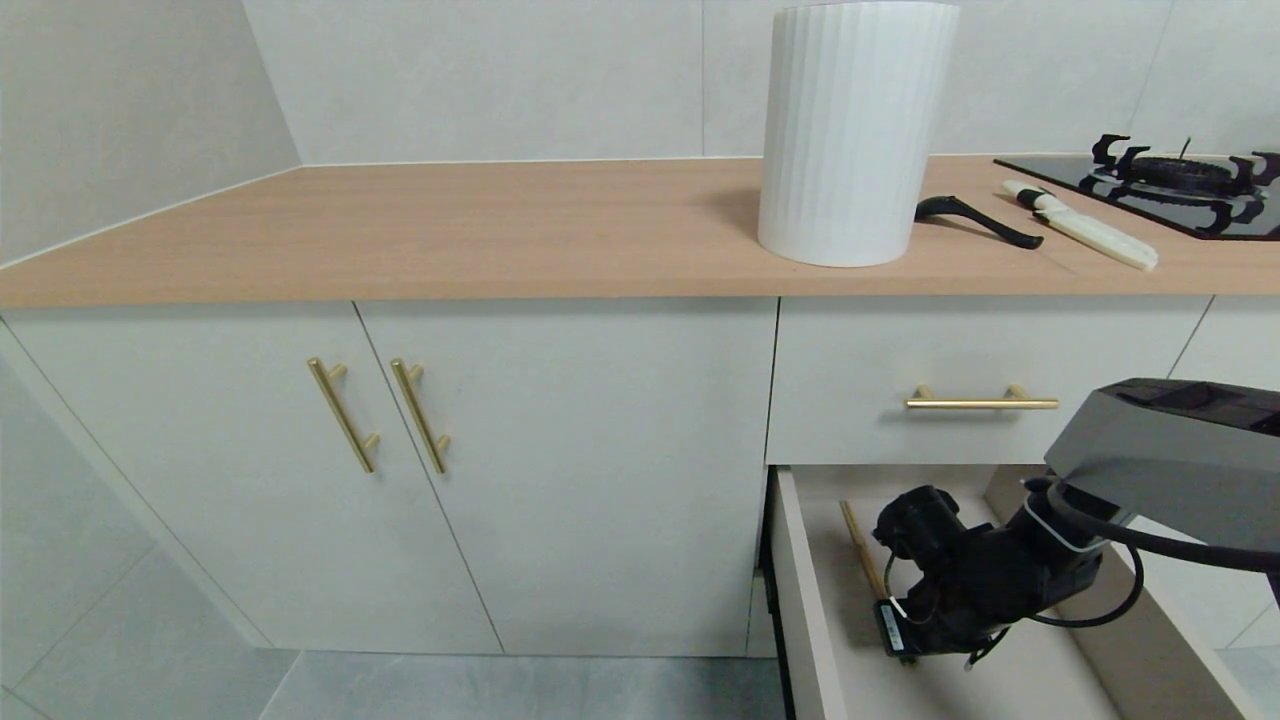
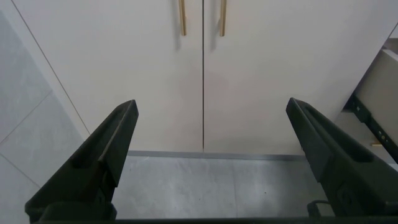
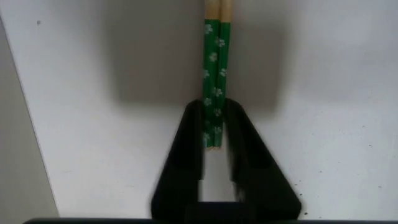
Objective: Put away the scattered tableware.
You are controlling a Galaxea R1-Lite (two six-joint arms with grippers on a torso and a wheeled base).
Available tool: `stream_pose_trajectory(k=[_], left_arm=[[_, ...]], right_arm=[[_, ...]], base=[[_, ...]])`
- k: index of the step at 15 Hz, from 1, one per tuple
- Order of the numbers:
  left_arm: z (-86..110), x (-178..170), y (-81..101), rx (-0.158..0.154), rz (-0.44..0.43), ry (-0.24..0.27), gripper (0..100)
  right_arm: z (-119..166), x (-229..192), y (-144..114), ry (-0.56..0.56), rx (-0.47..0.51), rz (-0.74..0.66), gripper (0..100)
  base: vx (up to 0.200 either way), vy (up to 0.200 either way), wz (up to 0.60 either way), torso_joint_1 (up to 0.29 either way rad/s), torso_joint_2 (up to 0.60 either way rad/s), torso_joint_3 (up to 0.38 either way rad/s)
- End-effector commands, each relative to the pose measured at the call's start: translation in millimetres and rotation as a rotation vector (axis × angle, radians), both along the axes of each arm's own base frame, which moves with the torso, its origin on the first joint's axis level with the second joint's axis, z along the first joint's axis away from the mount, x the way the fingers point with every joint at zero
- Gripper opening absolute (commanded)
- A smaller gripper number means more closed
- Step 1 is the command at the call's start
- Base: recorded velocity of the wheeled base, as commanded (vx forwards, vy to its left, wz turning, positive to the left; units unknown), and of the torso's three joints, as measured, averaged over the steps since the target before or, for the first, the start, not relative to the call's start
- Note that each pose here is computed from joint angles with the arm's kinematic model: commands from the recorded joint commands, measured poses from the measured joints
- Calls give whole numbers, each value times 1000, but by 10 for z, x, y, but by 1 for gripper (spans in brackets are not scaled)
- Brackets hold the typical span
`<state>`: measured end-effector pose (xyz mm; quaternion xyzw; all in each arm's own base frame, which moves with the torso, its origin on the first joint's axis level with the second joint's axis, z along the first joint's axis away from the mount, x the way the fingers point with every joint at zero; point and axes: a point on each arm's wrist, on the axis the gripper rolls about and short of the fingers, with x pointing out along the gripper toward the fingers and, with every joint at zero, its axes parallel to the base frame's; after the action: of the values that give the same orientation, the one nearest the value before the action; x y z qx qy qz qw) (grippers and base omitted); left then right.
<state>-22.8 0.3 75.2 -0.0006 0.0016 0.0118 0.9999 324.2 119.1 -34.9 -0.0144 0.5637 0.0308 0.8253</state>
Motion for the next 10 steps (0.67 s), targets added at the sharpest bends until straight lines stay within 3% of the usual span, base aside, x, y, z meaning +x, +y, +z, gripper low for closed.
stream_pose_trajectory(k=[1,6,10], left_arm=[[0,0,0,0,1,0,100],[0,0,0,0,1,0,100],[0,0,0,0,1,0,100]], right_arm=[[1,0,-3,0,0,-1,100],[55,-12,-3,-11,0,1,100],[631,-100,-50,-148,41,-7,100]], base=[[0,0,0,0,0,0],[0,0,0,0,0,0],[0,0,0,0,0,0]])
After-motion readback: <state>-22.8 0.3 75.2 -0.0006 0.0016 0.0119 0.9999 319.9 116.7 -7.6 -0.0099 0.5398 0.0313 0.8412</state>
